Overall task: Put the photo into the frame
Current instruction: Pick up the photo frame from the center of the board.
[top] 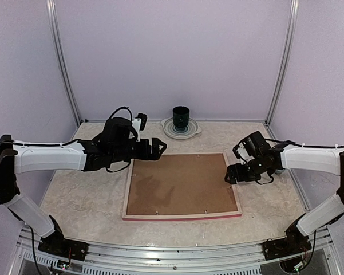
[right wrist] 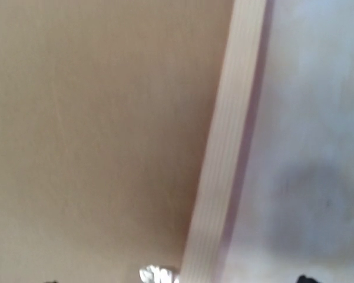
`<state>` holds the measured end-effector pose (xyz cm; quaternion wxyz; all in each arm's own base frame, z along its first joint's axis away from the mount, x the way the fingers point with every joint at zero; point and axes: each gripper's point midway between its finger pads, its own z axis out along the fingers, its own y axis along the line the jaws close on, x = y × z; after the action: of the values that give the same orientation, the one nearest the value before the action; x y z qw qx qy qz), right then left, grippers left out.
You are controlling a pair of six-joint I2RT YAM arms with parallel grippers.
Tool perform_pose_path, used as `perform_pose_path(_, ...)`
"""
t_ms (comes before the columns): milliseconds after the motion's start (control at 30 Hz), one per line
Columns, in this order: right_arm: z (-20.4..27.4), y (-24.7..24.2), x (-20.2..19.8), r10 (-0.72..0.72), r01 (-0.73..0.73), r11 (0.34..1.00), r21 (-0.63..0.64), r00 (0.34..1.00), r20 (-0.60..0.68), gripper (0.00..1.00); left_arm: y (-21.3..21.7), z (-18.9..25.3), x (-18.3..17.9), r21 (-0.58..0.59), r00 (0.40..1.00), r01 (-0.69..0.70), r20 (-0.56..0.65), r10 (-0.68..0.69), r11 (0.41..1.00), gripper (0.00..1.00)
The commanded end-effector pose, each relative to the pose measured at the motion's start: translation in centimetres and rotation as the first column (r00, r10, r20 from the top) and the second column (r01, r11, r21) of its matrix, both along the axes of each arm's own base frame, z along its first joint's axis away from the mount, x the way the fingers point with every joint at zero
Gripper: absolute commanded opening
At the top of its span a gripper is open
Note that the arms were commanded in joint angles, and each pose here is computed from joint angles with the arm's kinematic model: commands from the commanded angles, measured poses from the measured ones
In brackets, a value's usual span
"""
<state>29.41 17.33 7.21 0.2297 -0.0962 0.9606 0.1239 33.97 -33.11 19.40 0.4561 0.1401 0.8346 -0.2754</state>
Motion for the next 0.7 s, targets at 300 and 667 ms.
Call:
perform_pose_path(300, -3.2, -0.6, -4.7, -0.055, 0.066, 0.992, 0.111, 0.993, -0.102, 0.71, 0.9, 2.9, -5.1, 0.099, 0.965, 0.004, 0.261, -0.03, 0.995, 0.99)
perform_pose_path(667, -4.0, -0.4, -5.3, -0.046, 0.062, 0.989, 0.134, 0.992, -0.115, 0.54, -1.1, 0.7, -9.9, 0.217, 0.947, 0.119, 0.268, -0.176, 0.969, 0.99)
